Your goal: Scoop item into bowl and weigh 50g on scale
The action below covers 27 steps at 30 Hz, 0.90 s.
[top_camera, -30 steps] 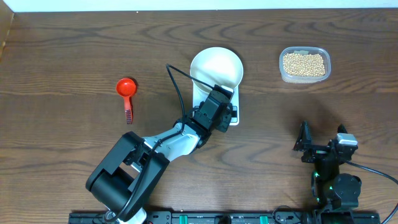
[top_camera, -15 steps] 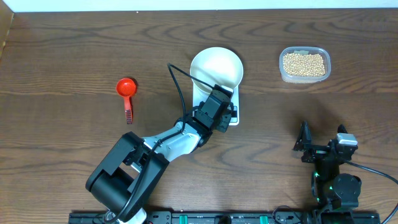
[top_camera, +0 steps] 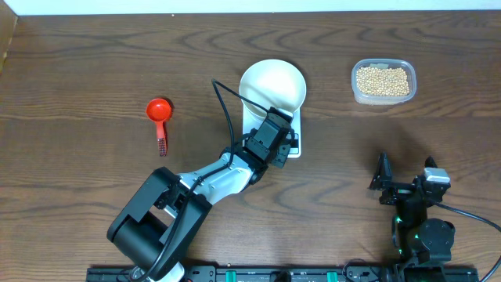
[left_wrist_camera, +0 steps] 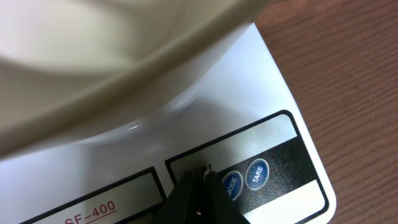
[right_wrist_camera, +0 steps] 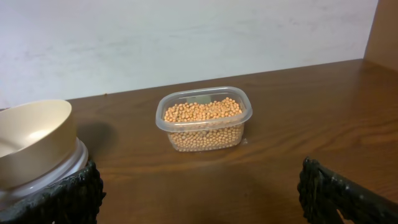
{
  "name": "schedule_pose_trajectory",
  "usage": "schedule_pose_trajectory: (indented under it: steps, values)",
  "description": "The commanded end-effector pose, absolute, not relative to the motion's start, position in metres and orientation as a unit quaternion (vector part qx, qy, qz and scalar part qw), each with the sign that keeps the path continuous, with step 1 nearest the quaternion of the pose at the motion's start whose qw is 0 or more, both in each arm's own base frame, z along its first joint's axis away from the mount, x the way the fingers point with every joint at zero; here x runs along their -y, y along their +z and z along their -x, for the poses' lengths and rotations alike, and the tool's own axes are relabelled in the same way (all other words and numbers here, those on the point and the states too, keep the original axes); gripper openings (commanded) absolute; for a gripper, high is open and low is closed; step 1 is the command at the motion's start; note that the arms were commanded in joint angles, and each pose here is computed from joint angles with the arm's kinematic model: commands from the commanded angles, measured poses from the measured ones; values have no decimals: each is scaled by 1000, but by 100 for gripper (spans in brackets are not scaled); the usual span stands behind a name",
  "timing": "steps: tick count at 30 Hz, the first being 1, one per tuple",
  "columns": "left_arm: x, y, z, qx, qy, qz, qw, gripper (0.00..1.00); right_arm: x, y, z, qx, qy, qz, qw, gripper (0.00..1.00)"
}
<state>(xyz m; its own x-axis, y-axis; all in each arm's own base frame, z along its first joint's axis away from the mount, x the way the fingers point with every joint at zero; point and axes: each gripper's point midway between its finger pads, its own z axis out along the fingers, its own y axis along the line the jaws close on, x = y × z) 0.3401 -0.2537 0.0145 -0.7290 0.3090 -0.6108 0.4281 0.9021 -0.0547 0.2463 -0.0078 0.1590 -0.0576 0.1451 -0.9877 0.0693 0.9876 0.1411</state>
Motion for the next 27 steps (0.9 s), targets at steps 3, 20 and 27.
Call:
schedule_pose_trajectory:
  steps: [3, 20, 27]
  values:
    - [225, -33, -314, -947, -51, -206, 241, 7, 7, 159, -246, -726, 27, -69, 684, 99]
    - [219, -39, -306, -952, -41, -209, 221, 7, 7, 159, -246, -726, 27, -69, 684, 99]
    - [216, -57, -299, -956, -32, -212, 200, 7, 6, 159, -246, -726, 27, -69, 684, 99]
